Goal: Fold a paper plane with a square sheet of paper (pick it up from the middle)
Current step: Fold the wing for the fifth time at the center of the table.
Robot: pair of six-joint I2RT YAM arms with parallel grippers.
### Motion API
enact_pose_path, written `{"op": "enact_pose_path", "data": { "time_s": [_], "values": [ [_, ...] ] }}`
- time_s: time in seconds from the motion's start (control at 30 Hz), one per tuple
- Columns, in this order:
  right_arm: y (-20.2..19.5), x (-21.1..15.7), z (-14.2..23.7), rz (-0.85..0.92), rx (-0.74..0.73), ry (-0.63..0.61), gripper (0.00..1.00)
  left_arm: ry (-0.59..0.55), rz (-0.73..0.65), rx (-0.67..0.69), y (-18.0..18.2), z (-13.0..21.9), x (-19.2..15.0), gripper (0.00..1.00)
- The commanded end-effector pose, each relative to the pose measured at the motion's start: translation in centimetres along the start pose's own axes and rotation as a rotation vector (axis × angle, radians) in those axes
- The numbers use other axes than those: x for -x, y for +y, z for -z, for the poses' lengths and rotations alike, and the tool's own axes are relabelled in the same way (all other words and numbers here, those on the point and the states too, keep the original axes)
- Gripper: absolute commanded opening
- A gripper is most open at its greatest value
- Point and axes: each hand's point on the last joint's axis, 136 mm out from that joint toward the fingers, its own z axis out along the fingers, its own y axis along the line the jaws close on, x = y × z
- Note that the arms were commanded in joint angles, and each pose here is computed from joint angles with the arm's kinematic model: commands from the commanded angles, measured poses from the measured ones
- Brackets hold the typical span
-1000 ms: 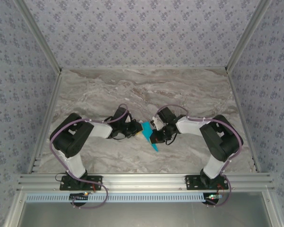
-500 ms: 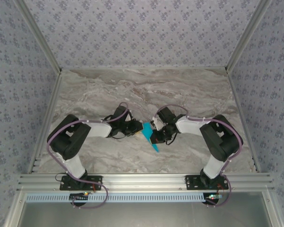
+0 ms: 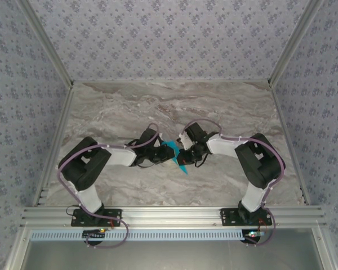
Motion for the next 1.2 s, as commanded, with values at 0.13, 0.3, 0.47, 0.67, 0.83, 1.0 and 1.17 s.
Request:
{"op": "enact_pose_path", "data": {
  "time_s": [0.13, 0.3, 0.47, 0.67, 0.83, 1.0, 1.17],
  "values": [
    [0.7, 0.0, 0.9, 0.041, 0.03, -0.032, 0.05, -0.002, 0.015, 0.044, 0.9, -1.1, 0.4, 0.15],
    [0.5, -0.9, 1.2, 0.002, 0.018, -0.017, 0.06, 0.021, 0.054, 0.129, 2.7, -1.4, -0.1, 0.13],
    [-0.4, -2.5, 0.6, -0.051, 0.003, 0.019, 0.06, 0.045, 0.08, 0.235, 4.8, -1.3, -0.7, 0.11],
    [-0.5, -4.1, 0.0, -0.089, 0.022, 0.053, 0.07, 0.059, 0.097, 0.317, 6.4, -1.3, -1.3, 0.08],
    [-0.7, -4.9, -0.3, -0.103, 0.024, 0.07, 0.06, 0.053, 0.106, 0.352, 7.2, -1.2, -1.6, 0.04],
    [-0.7, -6.0, -0.3, -0.1, 0.024, 0.098, 0.06, 0.044, 0.126, 0.393, 8.2, -1.1, -1.7, 0.0],
    [-0.6, -7.8, -0.2, -0.091, 0.027, 0.137, 0.05, 0.04, 0.15, 0.455, 9.6, -0.7, -2.0, 0.0]
  ]
}}
